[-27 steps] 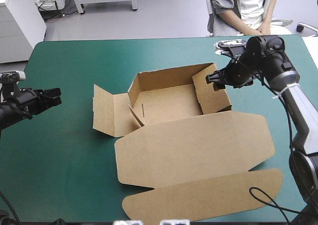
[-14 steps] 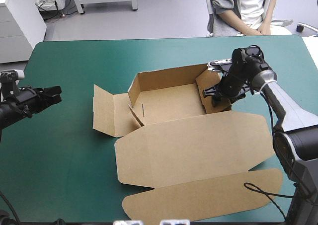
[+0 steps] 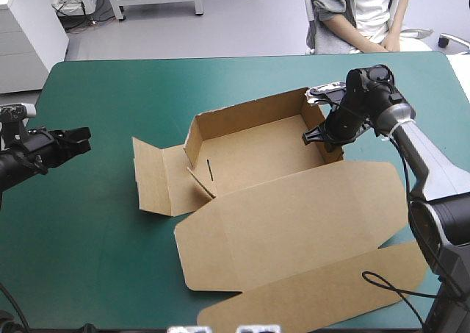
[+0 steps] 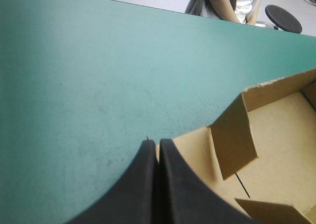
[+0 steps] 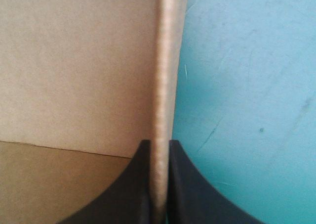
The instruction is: Fold the box
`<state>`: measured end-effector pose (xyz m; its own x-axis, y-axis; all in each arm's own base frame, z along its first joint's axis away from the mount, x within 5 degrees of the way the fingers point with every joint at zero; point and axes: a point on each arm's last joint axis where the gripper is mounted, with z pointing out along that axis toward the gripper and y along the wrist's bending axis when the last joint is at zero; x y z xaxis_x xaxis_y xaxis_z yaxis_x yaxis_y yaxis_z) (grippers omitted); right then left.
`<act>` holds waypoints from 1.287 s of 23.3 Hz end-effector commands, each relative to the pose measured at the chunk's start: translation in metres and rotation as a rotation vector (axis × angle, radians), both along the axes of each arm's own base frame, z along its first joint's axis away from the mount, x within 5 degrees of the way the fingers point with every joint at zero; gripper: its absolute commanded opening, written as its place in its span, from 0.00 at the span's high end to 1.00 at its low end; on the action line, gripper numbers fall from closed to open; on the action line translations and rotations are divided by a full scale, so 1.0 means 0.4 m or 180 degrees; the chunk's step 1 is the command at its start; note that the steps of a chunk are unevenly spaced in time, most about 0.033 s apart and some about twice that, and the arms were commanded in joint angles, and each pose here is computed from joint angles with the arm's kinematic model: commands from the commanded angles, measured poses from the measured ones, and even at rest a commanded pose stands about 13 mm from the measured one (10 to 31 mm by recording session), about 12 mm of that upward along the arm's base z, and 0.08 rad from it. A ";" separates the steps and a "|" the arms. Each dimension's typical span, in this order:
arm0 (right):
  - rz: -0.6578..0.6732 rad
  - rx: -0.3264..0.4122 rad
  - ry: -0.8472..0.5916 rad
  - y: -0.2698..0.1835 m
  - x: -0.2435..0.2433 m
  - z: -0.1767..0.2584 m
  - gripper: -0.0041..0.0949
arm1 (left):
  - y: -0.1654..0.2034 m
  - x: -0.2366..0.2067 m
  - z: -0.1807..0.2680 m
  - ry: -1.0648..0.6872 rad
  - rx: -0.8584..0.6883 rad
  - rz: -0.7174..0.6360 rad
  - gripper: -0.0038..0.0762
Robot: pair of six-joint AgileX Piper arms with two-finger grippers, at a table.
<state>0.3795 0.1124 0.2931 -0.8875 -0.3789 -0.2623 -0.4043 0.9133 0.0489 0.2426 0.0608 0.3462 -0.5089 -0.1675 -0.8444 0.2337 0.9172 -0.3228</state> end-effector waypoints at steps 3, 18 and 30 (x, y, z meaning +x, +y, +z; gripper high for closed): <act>0.0149 -0.0001 -0.0508 -0.027 -0.068 0.158 0.98 | -0.004 0.011 0.027 -0.0157 -0.0169 0.0004 0.94; 0.0152 0.0905 -0.1785 -0.157 -0.312 0.491 0.98 | 0.033 0.121 -0.100 0.0078 -0.0748 -0.0291 0.94; 0.0049 0.1302 -0.1635 -0.125 -0.134 0.388 0.97 | -0.209 0.171 -0.077 0.0121 -0.1829 -0.1737 0.94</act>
<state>0.3261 0.0608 0.4290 -0.6771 -0.2462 -0.6935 -0.4810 0.8613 0.1639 0.3207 -0.0069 0.2759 -0.7165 -0.2855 -0.6365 0.4539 0.5021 -0.7361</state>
